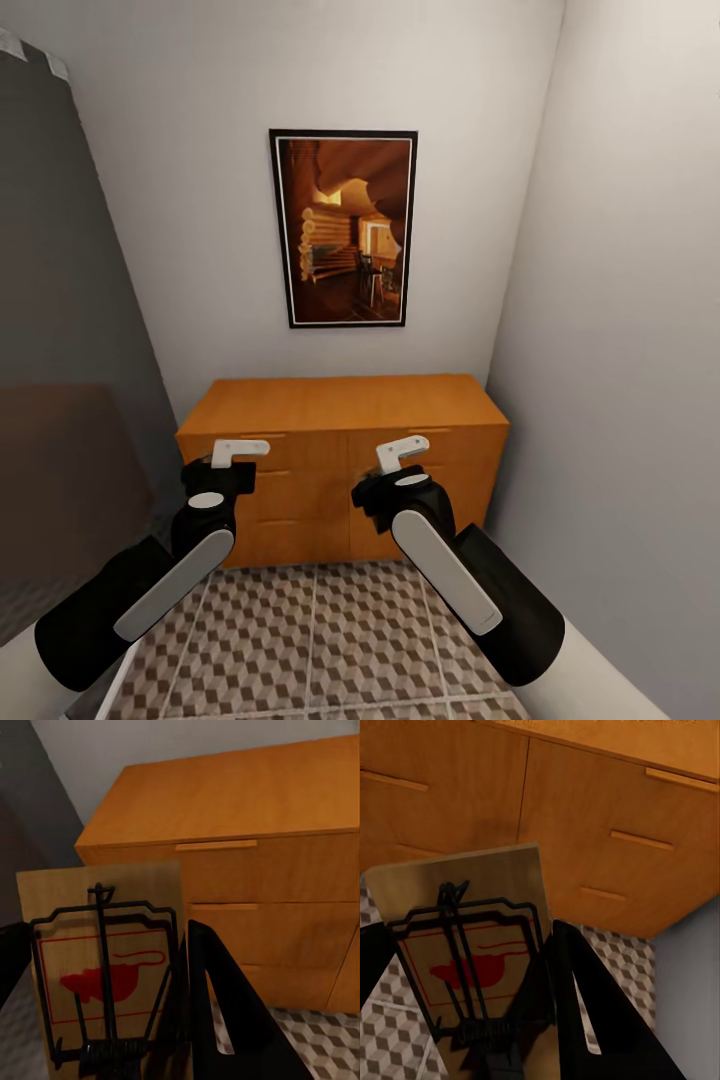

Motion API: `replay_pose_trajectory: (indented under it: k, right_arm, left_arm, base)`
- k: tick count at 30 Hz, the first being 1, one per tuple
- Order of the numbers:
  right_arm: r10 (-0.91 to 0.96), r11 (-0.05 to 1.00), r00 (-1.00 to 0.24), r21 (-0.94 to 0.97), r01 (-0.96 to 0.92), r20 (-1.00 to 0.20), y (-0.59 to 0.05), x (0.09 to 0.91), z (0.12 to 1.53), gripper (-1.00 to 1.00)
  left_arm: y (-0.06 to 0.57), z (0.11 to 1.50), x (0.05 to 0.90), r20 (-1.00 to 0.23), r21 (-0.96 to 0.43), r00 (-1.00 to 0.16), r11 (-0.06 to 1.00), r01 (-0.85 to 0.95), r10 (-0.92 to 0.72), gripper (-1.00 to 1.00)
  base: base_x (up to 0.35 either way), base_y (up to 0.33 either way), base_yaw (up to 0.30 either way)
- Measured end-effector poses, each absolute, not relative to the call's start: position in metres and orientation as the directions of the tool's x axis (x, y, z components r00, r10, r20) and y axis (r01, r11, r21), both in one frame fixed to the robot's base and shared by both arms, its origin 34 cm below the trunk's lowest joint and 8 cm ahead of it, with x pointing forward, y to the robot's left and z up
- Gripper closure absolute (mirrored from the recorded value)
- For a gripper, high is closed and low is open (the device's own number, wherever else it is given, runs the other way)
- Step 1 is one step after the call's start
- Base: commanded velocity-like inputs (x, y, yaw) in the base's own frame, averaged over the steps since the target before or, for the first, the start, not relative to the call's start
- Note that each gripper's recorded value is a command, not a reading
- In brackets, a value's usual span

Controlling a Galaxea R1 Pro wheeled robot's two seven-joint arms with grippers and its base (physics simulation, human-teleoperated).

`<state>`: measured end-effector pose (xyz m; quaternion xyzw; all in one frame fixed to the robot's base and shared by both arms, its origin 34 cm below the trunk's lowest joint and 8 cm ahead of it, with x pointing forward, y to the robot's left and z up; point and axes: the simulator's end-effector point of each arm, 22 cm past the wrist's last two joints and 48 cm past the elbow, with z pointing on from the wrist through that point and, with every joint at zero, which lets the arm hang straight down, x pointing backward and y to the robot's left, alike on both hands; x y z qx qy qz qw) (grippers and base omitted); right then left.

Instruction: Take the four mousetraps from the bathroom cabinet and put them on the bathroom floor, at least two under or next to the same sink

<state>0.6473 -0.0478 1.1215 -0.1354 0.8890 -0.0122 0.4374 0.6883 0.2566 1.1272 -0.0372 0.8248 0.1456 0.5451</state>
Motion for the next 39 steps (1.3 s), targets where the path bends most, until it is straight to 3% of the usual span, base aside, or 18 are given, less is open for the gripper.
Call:
replay_pose_trajectory:
  k: [17,39]
  right_arm:
    - [-0.252,0.963,-0.559,-0.147,-0.227,-0.790,-0.047,0.644,1.136,1.00]
    - [-0.277,0.955,-0.537,-0.167,-0.246,-0.797,-0.040,0.637,1.144,1.00]
  left_arm:
    - [0.256,1.142,0.685,-0.920,0.194,-0.379,0.955,-0.224,0.098,1.00]
    - [0.256,1.153,0.682,-0.927,0.189,-0.361,0.955,-0.227,0.098,1.00]
  base:
    - [-0.016,0.000,0.000]
    - [-0.185,0.039,0.062]
